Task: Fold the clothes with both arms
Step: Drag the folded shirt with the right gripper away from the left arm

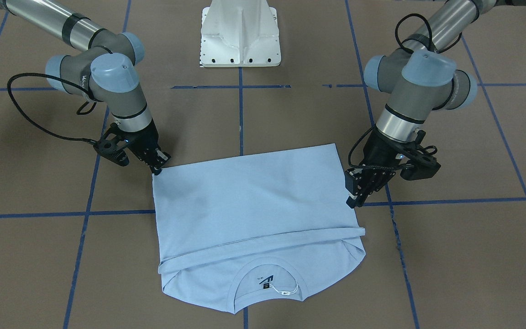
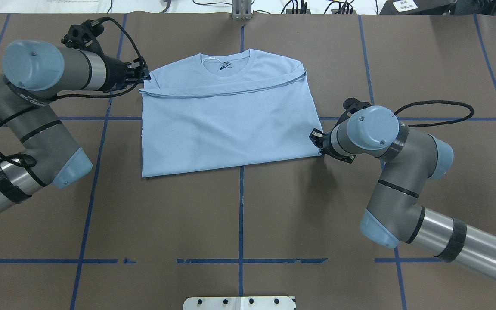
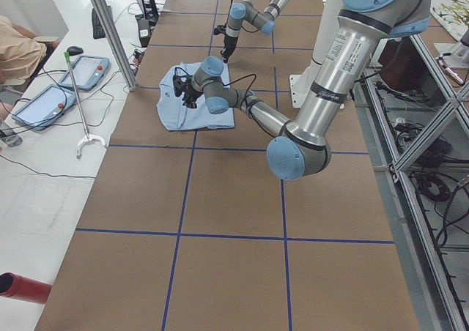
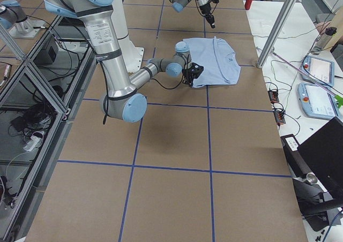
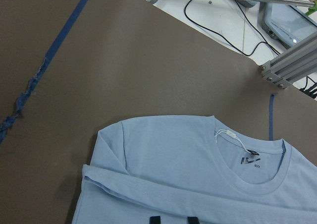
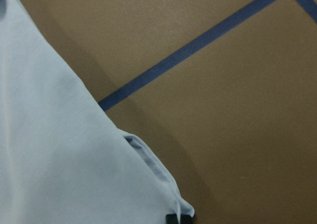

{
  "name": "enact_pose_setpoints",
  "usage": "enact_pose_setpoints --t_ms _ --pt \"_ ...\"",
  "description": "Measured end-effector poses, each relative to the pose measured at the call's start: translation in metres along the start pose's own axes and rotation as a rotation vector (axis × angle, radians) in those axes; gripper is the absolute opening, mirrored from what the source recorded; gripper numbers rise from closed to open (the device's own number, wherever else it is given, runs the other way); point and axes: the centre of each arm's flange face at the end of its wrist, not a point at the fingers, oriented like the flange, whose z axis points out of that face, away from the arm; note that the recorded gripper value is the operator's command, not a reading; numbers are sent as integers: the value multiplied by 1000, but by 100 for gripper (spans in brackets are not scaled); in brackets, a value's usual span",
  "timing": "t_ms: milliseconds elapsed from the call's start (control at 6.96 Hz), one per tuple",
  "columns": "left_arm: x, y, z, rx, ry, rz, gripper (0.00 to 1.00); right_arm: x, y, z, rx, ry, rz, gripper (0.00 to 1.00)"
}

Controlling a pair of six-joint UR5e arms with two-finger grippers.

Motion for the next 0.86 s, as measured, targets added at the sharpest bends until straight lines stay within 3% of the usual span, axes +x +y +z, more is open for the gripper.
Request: enact_pose_setpoints --t_ms 287,431,575,862 --pt "7 0 -2 -3 13 2 30 33 24 -37 -41 -35 -26 0" --pt "11 2 -4 -10 22 4 30 72 63 -66 -101 -38 -60 0" --pt "12 9 -6 -55 31 7 31 103 112 -94 -184 -31 -69 0" --pt "18 27 -18 -191 63 12 31 154 204 -132 -354 32 -87 0"
